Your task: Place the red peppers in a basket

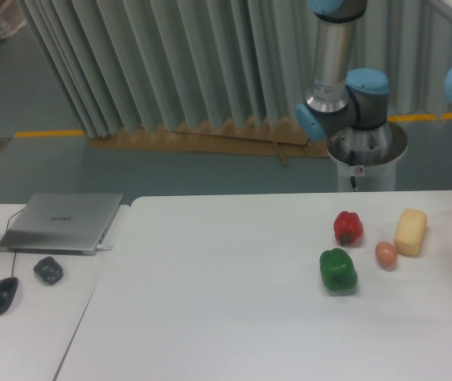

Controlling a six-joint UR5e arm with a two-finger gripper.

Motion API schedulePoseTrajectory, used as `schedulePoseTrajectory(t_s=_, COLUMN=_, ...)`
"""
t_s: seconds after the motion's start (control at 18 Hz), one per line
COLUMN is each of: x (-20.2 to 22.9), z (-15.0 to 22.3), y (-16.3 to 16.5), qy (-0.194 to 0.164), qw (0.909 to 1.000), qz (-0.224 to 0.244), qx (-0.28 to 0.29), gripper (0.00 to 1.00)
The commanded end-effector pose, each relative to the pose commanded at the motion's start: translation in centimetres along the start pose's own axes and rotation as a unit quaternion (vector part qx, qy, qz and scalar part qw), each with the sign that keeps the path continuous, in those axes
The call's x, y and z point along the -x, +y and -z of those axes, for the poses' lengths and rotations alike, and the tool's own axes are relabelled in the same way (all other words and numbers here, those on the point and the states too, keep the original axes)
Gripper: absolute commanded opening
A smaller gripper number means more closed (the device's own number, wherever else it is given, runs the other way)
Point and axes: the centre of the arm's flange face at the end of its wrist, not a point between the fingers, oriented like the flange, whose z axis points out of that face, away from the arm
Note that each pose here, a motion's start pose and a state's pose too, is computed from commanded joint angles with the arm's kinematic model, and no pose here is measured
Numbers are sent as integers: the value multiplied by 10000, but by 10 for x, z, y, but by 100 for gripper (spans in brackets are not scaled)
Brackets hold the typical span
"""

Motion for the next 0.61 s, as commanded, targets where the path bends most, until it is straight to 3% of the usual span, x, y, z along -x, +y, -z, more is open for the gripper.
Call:
schedulePoseTrajectory(t_s=0.17, x=-4, z=1, y=-26, qy=-2, qw=9997, qz=256, qx=-31, gripper=100)
schedulePoseTrajectory(t_s=0.33, x=-9, z=5, y=-62, qy=-149, qw=9963, qz=841, qx=-92, gripper=100)
schedulePoseTrajectory(t_s=0.61, x=-25, z=12, y=-136, qy=-470, qw=9734, qz=2219, qx=-313, gripper=100)
